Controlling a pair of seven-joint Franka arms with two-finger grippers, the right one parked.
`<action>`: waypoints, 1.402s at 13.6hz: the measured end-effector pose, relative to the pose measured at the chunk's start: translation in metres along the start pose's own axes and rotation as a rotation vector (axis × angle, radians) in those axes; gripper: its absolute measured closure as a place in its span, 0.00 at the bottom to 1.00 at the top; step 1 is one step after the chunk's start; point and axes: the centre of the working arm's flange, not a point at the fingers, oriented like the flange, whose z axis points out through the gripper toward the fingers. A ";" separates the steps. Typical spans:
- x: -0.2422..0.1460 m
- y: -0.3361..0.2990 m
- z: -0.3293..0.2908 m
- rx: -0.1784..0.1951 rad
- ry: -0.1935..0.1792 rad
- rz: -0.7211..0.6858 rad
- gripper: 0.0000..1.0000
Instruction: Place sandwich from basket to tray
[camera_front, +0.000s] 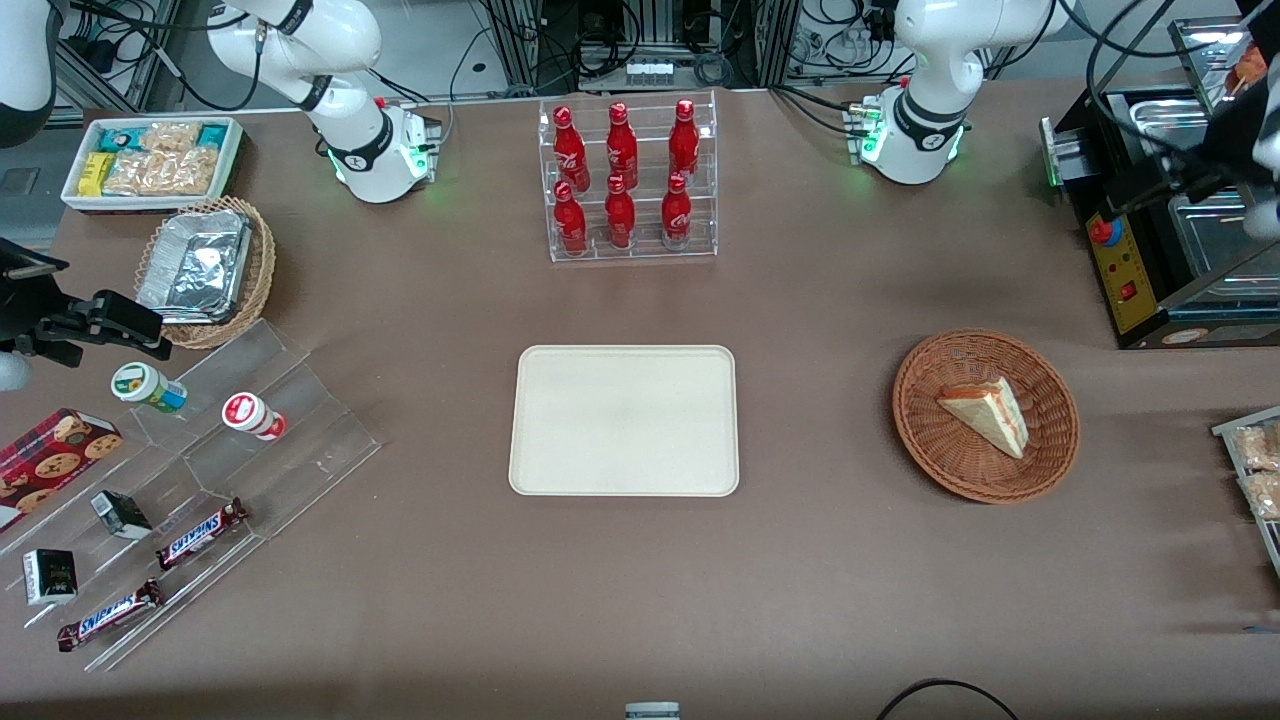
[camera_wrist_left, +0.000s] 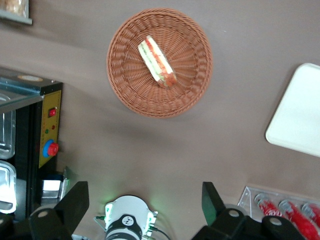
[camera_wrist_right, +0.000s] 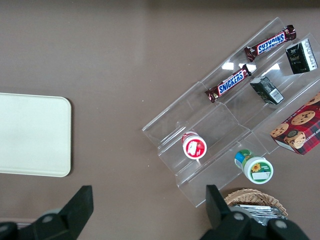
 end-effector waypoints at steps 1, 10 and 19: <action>0.014 -0.003 0.013 0.000 -0.012 -0.068 0.00; 0.091 0.013 0.149 -0.057 0.064 -0.655 0.00; 0.145 0.039 0.279 -0.074 0.076 -0.720 0.00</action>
